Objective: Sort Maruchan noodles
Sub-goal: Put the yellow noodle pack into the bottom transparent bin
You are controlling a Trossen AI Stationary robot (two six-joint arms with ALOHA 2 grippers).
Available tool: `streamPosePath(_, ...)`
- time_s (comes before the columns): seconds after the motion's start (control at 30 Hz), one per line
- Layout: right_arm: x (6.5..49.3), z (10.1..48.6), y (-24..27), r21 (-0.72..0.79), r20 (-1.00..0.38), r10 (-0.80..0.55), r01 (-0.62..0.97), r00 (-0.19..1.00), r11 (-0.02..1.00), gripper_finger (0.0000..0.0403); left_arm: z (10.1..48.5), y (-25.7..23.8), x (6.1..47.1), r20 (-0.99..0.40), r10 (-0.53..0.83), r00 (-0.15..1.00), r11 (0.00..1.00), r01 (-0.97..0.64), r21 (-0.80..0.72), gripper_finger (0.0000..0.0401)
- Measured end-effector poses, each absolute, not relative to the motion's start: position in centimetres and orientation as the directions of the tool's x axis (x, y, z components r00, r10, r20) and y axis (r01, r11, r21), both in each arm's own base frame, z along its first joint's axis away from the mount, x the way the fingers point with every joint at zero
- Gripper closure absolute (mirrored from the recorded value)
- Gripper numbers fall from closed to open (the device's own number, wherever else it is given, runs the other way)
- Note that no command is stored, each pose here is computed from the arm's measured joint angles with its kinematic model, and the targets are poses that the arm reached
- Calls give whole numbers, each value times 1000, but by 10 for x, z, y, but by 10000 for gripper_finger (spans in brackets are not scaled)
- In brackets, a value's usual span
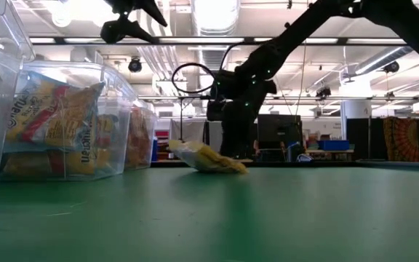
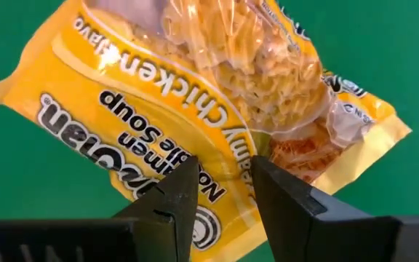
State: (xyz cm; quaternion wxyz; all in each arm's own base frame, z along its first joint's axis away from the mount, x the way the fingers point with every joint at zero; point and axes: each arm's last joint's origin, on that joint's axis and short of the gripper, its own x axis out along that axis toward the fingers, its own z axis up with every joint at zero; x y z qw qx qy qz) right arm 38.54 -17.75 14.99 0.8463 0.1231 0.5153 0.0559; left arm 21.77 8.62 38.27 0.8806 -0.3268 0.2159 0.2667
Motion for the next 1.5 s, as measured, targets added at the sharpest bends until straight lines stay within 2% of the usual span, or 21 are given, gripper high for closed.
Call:
streamPosePath(0.3, 367, 149, -137, 375, -904, 372, -26, 212, 927, 280, 359, 53, 256, -635, 219, 741, 637, -602, -482, 187)
streamPosePath(0.53, 361, 135, -114, 403, -905, 405, -43, 128, 914, 280, 341, 5, 279, -690, 97, 718, 597, -596, -536, 187)
streamPosePath(0.67, 356, 137, -109, 454, -878, 456, -48, 144, 890, 280, 329, -24, 289, -717, 78, 693, 584, -615, -530, 187)
streamPosePath(0.8, 355, 145, -106, 507, -837, 501, -29, 223, 861, 280, 312, -37, 301, -745, 141, 652, 595, -657, -463, 187)
streamPosePath(0.93, 361, 150, -105, 489, -825, 461, 4, 327, 873, 280, 292, -39, 316, -773, 175, 609, 597, -690, -409, 187)
streamPosePath(1.1, 359, 146, -105, 500, -816, 446, 59, 368, 864, 280, 269, -46, 338, -779, 158, 606, 600, -686, -412, 187)
streamPosePath(1.23, 354, 140, -104, 514, -814, 452, 90, 365, 853, 280, 251, -60, 349, -783, 166, 600, 554, -714, -430, 187)
streamPosePath(1.3, 351, 136, -102, 520, -815, 459, 99, 354, 848, 280, 242, -67, 352, -778, 215, 590, 520, -744, -420, 188)
streamPosePath(1.5, 344, 128, -100, 529, -818, 469, 113, 333, 841, 280, 225, -88, 359, -757, 289, 586, 355, -800, -484, 189)
